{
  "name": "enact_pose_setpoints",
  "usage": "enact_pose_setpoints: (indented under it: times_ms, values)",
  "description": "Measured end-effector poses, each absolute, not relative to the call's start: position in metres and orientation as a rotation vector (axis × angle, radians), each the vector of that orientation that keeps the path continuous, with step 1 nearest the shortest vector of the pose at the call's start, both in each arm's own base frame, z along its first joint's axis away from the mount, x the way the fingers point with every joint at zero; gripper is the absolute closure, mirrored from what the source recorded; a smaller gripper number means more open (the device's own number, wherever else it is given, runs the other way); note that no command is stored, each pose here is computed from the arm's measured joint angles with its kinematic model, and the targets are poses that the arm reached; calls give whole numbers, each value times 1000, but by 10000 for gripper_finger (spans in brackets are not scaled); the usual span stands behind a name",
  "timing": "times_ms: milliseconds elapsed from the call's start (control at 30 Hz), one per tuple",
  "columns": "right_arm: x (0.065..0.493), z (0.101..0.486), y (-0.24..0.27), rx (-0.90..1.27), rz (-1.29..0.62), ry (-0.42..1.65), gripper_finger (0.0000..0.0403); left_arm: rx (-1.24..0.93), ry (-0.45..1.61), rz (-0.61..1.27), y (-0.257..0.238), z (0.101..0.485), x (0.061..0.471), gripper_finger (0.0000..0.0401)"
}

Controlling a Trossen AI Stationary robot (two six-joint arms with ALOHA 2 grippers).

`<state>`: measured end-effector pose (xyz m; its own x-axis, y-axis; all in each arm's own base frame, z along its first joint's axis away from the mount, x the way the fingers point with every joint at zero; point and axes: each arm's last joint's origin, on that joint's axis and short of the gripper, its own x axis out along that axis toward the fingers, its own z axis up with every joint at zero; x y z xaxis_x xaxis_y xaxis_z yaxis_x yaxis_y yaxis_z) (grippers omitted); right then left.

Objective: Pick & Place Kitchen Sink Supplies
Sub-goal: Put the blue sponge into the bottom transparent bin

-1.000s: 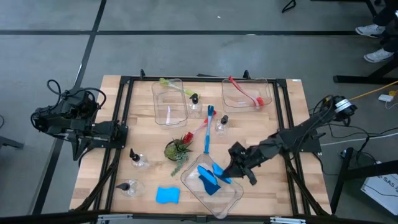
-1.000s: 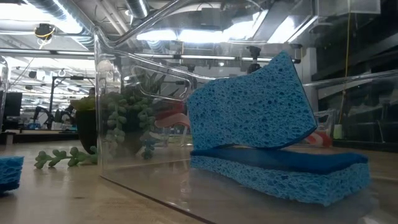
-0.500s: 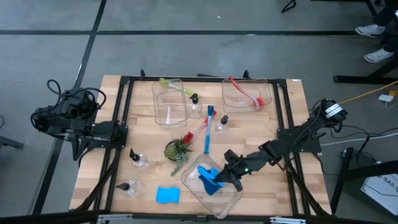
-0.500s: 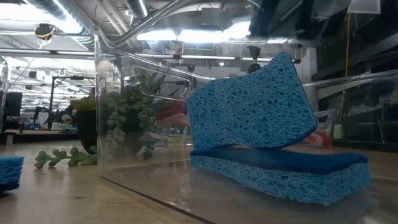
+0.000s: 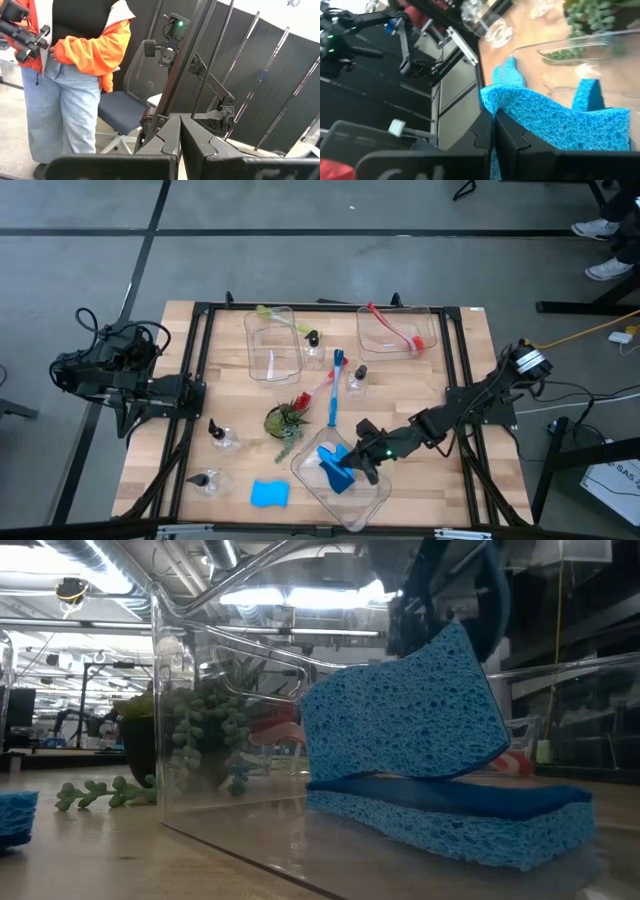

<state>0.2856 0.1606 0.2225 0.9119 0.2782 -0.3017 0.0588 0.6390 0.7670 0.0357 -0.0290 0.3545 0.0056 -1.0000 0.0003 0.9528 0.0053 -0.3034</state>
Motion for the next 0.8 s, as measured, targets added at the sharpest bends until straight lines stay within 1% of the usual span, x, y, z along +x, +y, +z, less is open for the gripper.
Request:
enact_pose_setpoints:
  times_ms: [133, 300, 800]
  values:
    - [288, 216, 162, 901, 104, 426, 388, -243, 241, -1551, -29, 355, 36, 395]
    - [289, 216, 162, 914, 92, 413, 368, -243, 241, -1551, -29, 354, 36, 395]
    - [290, 219, 160, 879, 90, 377, 268, -243, 241, -1552, -29, 354, 36, 395]
